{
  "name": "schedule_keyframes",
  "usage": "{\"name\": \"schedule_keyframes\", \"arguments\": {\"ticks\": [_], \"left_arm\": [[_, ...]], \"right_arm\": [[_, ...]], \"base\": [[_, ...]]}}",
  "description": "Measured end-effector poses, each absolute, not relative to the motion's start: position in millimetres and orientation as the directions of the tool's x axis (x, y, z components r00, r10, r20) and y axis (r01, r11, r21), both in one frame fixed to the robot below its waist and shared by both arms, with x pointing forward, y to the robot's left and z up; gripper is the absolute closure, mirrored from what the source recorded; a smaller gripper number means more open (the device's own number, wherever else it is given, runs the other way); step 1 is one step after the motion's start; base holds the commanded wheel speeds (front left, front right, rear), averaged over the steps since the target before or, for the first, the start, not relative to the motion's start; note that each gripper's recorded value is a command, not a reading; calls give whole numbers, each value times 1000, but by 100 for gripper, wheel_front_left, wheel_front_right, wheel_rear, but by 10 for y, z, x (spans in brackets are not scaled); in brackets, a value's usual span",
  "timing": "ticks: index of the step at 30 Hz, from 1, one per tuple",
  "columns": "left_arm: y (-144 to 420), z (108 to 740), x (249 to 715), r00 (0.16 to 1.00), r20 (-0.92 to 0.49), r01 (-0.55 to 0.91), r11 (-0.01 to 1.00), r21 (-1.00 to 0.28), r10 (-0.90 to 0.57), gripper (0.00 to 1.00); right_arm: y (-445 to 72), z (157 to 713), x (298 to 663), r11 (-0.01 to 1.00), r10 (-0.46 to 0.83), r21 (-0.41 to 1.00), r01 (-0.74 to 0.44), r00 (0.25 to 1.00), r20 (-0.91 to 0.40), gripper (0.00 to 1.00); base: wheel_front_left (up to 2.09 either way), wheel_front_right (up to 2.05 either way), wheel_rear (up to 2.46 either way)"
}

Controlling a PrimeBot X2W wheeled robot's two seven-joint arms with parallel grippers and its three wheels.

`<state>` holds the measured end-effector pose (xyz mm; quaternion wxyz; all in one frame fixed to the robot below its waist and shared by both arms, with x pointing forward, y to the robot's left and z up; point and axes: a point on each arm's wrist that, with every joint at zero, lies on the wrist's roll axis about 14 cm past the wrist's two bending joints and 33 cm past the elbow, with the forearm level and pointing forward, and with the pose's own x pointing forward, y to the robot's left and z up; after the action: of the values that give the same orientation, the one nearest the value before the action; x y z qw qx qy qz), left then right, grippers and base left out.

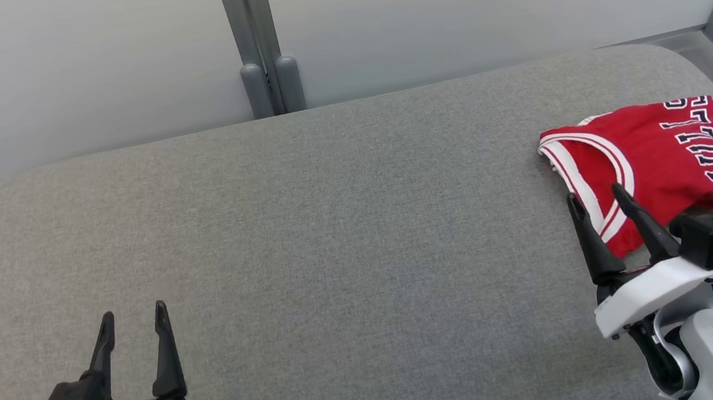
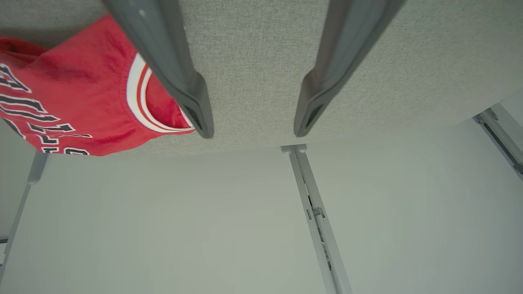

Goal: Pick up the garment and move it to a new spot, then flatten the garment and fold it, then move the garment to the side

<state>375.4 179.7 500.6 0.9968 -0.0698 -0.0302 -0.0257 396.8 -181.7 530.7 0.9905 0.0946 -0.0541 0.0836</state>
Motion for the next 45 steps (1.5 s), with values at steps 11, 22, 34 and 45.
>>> {"name": "schedule_keyframes", "arguments": {"ticks": [11, 22, 34, 45], "left_arm": [[1852, 4734, 3676, 999, -44, 0, 966, -259, -12, 100], [1904, 4719, 3681, 998, -68, -47, 899, -436, 19, 100], [1940, 4728, 3704, 996, -84, -79, 797, -599, 35, 100], [1956, 4745, 3729, 995, -95, -95, 700, -708, 39, 100]], "right_arm": [[-1815, 5024, 3876, 941, 118, 315, -122, 992, 33, 100], [-1874, 5033, 3900, 873, 72, 483, -71, 997, 17, 100], [-1931, 5008, 3896, 772, 36, 635, -24, 999, -7, 100], [-1952, 5009, 3904, 673, 19, 739, 1, 1000, -18, 100]], "base": [[0, 0, 0], [0, 0, 0], [0, 0, 0], [0, 0, 0]]}}
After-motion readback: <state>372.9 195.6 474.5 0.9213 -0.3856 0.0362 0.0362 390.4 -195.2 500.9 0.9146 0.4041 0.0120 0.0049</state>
